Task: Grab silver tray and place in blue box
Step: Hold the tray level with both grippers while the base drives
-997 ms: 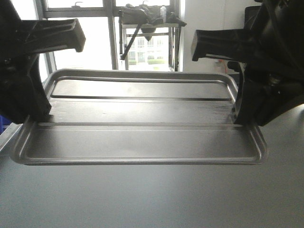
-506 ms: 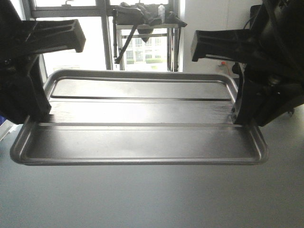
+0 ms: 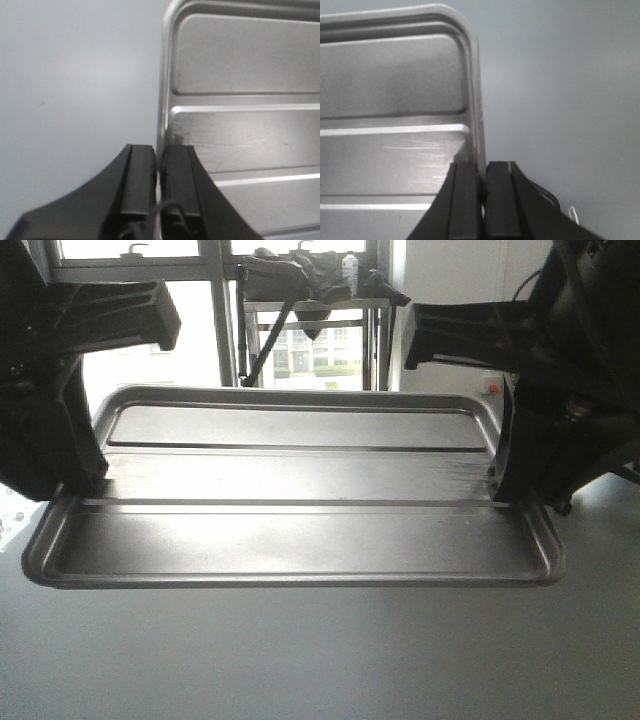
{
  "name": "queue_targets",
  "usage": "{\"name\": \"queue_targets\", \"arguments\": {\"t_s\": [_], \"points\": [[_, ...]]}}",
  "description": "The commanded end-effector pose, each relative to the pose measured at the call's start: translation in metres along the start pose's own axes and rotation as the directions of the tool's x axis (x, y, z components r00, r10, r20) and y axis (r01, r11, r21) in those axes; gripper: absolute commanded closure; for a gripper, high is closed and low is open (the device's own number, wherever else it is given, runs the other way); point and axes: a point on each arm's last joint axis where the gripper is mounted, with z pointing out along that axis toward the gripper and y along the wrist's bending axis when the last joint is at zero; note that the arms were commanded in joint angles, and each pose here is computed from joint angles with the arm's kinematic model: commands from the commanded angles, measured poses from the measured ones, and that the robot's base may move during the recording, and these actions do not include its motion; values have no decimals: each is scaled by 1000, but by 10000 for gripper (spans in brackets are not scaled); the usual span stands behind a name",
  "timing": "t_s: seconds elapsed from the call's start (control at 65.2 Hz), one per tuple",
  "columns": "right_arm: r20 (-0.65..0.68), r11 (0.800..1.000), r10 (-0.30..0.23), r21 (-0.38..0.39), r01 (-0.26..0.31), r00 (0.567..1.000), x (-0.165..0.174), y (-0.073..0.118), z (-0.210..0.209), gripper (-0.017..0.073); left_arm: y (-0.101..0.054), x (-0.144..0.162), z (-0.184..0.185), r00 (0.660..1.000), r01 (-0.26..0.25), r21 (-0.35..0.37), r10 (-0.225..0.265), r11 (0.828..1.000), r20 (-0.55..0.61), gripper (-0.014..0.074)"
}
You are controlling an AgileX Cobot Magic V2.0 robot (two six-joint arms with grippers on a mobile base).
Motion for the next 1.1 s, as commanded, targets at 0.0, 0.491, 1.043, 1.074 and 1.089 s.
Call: {"name": "queue_targets", "arguments": {"t_s": [0.0, 0.491, 1.043, 1.074, 1.089], "points": [[60, 998, -45, 50, 42, 997, -9, -8, -12, 509, 6, -5, -13, 999, -16, -40, 18, 999, 37, 607], [62, 998, -47, 52, 44, 997, -9, -8, -12, 509, 6, -5, -13, 999, -16, -40, 18, 999, 37, 607], [62, 998, -47, 52, 44, 997, -9, -8, -12, 509, 6, -5, -13, 999, -16, -40, 18, 999, 37, 607], [62, 998, -47, 52, 44, 997, -9, -8, -12, 509, 6, -5, -13, 999, -16, -40, 18, 999, 37, 607], [62, 998, -47, 52, 44, 997, -9, -8, -12, 509, 6, -5, -13, 999, -16, -40, 18, 999, 37, 607]]}}
